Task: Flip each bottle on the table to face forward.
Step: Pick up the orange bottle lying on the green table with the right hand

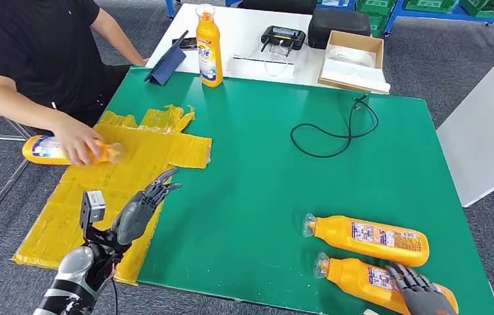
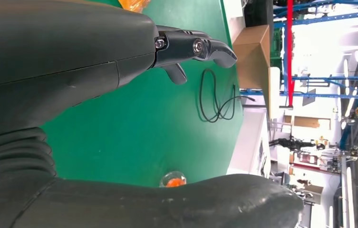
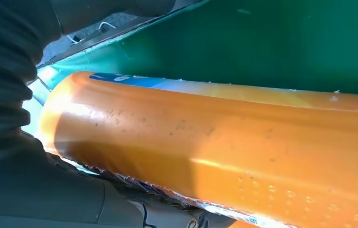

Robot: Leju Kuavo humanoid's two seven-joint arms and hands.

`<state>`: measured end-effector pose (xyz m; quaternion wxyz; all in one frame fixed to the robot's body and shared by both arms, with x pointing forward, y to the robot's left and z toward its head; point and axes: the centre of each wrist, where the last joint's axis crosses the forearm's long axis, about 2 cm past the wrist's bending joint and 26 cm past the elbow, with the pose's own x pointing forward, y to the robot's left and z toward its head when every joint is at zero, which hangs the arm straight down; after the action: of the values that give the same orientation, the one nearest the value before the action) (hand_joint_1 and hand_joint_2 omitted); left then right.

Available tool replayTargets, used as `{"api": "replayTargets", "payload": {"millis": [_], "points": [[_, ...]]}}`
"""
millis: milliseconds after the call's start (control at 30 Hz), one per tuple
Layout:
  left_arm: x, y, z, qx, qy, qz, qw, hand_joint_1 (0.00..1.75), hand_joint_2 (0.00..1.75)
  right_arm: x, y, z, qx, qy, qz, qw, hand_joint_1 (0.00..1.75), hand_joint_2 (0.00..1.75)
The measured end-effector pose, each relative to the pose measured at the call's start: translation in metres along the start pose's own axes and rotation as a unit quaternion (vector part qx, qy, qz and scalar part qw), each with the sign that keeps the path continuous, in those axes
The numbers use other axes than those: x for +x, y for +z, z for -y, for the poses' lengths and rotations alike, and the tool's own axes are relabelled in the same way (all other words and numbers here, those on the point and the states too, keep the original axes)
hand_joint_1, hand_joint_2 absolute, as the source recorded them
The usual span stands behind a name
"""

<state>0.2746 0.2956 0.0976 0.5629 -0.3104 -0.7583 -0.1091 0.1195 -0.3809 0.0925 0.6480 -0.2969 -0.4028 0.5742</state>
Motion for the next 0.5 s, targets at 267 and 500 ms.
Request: {"api": "replayTargets", "payload": {"millis": [267, 500], "points": [[0.000, -0.008, -0.002, 0.000, 0.009, 0.002, 1.000, 0.00, 0.00, -0.014, 0.004, 0.001, 0.027, -0.023, -0.008, 0.999, 1.75, 1.75], [-0.004, -0.007, -0.002, 0.002, 0.016, 0.000, 1.000, 0.00, 0.00, -0.021, 0.010, -0.001, 0.031, -0.055, -0.010, 0.998, 1.75, 1.75]]}}
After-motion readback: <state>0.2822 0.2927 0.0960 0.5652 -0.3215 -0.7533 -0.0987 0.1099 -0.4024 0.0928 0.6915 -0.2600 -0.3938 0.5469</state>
